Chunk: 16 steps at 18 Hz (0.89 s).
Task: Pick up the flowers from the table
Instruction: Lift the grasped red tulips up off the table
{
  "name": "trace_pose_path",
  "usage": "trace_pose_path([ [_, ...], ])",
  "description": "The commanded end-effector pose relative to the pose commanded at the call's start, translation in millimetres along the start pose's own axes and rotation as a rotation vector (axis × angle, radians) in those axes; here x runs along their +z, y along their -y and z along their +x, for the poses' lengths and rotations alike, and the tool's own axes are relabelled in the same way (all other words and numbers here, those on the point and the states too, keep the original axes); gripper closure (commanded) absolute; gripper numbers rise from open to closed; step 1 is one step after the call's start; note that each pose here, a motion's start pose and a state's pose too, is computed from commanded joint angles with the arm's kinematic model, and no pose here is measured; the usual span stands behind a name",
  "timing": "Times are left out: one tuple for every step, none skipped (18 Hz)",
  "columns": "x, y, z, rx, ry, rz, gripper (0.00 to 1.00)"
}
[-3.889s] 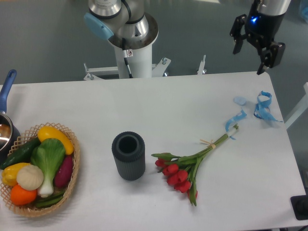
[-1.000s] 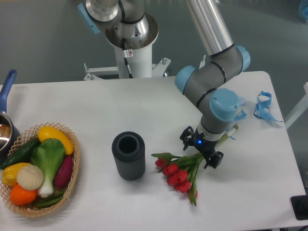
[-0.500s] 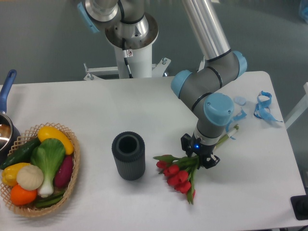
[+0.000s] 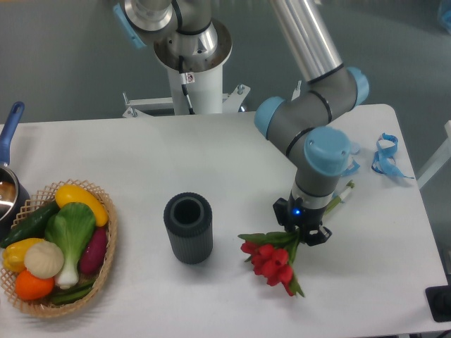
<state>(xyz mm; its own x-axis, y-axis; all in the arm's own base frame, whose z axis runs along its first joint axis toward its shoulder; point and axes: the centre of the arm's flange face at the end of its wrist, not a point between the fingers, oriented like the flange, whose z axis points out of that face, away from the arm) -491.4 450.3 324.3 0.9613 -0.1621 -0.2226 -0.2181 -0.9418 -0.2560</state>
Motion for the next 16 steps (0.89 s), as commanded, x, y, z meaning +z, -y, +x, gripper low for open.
trace_pose_path([
  [-25.4,7.2,-5.8,-0.027,0.035,0.027,0.87],
  [-43.8,13.2,-9.1,-0.047,0.055,0.060,0.87],
  [-51.2,18.0,-8.9,-0.062,0.053,0.096,0.87],
  [-56.2,23.5,-7.0,-0.073,0.047,0.138,0.87],
  [-76.8,28.5,-5.9,-0.087,0.057,0.191,0.87],
  [-94.0,30.8,-6.9,-0.116,0.055,0.253,0.87],
  [-101.7,33.8,-5.7,-0.141,0.039,0.303,0.87],
  [-112.8,37.3,-4.0,-0.153,0.029,0.356,0.87],
  [-119.0,35.8,-5.4,-0.158,0.020,0.394,0.87],
  [-122.7,37.0,-5.2,-0.157,0.007,0.430,0.87],
  [-123.5,37.6,-2.4,-0.155,-0.006,0.453,0.87],
  [-130.9,35.2,-2.9,-0.157,0.000,0.465,0.87],
  [-133.1,29.0,-6.3,-0.166,0.006,0.466,0.87],
  [-135.8,27.6,-6.3,-0.168,0.010,0.468,0.87],
  [-134.7,24.3,-5.8,-0.172,0.009,0.466,0.87],
  [-134.7,22.1,-4.5,-0.172,0.009,0.466,0.87],
])
